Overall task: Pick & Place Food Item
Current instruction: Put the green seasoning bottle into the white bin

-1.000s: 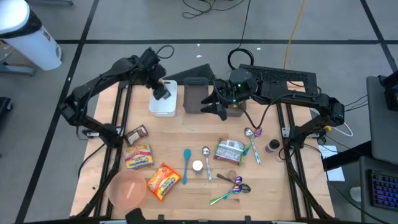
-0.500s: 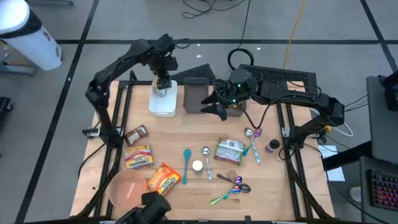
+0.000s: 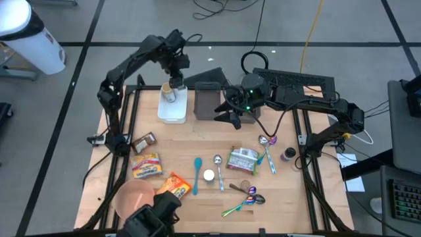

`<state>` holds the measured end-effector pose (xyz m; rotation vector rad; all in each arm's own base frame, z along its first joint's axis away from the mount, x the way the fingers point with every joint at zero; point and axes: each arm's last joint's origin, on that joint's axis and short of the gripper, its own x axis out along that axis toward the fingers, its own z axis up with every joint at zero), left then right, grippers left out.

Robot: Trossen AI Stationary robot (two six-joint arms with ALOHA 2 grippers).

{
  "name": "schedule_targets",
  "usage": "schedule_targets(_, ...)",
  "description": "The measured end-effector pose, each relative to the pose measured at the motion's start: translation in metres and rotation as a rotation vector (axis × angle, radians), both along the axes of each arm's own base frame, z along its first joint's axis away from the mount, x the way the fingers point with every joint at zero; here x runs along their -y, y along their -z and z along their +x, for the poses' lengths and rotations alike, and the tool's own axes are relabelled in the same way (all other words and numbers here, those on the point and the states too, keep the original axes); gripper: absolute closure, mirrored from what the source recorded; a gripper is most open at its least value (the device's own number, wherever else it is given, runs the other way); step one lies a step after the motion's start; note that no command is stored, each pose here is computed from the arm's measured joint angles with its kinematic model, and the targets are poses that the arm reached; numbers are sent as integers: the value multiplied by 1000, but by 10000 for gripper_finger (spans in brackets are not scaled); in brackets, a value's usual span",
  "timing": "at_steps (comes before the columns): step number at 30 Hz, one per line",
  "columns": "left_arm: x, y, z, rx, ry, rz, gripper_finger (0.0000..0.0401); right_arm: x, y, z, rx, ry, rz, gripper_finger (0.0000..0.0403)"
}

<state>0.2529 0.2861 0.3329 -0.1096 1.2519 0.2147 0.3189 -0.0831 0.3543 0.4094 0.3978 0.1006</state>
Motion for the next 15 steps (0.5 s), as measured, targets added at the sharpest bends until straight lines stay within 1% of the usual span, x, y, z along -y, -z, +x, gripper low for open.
schedule_targets(7,-3,1,0,18,22,17,195,0,1,0,-6,-5,-14,177)
schedule_targets(15,-6,21,-2,-35,32,-12,195,3,2,-2,-17,2,-13,177)
